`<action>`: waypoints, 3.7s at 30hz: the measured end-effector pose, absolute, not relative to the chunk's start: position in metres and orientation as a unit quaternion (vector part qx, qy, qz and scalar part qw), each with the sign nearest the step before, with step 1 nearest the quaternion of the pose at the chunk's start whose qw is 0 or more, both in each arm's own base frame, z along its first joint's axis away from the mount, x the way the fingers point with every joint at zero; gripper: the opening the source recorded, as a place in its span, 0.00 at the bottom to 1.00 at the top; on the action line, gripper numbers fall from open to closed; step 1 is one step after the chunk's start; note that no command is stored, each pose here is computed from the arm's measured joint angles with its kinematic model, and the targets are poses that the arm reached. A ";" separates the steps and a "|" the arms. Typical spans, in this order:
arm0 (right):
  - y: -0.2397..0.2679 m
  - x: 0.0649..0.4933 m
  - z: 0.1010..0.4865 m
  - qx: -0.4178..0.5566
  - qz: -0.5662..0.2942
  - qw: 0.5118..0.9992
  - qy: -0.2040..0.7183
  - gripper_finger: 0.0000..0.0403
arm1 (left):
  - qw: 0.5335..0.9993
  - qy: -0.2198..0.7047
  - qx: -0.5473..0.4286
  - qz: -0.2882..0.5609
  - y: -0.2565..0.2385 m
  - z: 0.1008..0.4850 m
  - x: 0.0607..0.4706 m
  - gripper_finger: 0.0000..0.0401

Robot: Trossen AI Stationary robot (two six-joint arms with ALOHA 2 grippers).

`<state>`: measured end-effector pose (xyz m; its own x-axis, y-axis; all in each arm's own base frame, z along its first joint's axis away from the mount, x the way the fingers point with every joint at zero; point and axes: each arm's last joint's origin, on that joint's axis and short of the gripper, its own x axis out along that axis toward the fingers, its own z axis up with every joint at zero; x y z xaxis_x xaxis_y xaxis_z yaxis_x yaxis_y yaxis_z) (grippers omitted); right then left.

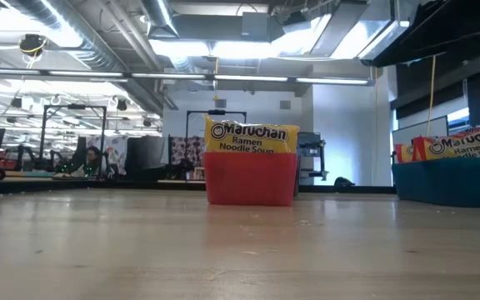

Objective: Sort Maruchan noodles
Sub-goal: Put the orange noodle pack into the blue bin

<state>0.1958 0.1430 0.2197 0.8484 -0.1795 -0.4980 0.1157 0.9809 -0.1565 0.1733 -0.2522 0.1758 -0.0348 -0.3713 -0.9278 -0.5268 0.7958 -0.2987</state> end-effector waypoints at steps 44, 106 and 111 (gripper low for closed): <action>0.152 0.206 0.219 -0.007 -0.078 0.967 0.244 0.70 | 0.862 0.448 -0.228 0.060 -0.213 0.156 0.281 0.48; 0.116 0.341 0.103 0.449 -0.016 0.826 0.340 0.70 | 0.898 0.431 -0.050 0.080 -0.207 0.145 0.281 0.48; 0.117 0.341 0.103 0.450 -0.015 0.827 0.337 0.70 | 0.901 0.421 -0.034 0.097 -0.211 0.121 0.288 0.48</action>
